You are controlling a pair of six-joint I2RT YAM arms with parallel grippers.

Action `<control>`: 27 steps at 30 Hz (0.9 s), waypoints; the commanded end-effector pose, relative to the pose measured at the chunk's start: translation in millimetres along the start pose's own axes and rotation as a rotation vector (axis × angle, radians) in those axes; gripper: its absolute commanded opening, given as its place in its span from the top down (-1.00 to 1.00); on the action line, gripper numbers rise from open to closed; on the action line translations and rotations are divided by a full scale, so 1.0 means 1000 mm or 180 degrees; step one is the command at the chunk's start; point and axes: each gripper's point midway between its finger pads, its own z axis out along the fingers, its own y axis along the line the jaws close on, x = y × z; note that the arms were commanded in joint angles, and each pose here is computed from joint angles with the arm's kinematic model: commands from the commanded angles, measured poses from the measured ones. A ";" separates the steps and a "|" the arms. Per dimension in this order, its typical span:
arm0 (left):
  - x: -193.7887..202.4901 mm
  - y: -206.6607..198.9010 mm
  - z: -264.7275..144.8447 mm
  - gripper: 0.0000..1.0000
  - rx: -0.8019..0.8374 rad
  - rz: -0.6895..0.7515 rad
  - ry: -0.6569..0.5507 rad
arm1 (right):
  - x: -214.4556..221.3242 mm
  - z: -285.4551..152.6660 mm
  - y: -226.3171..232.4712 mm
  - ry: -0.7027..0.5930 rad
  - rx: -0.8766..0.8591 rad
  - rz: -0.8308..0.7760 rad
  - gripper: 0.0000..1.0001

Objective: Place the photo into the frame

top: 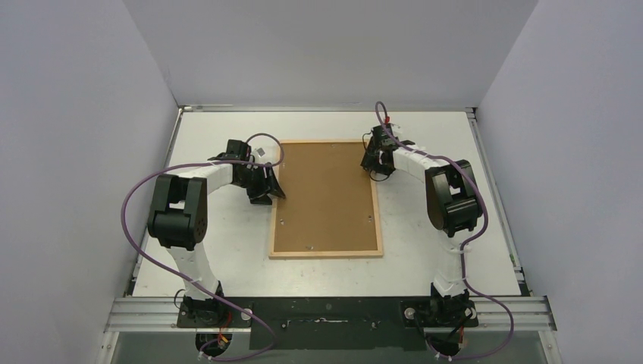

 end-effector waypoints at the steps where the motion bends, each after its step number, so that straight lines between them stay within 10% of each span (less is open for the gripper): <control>1: -0.025 -0.015 -0.012 -0.07 0.0050 0.0206 -0.0300 | 0.003 -0.017 0.008 0.0175 -0.0034 0.0072 0.03; 12: -0.075 -0.096 -0.052 -0.08 0.0204 0.0873 -0.1064 | 0.007 -0.022 0.009 0.0391 0.0007 0.0212 0.10; 27: 0.000 -0.187 0.040 0.14 0.1157 0.1060 -0.0345 | 0.042 -0.045 0.021 0.0462 -0.0423 0.0427 0.28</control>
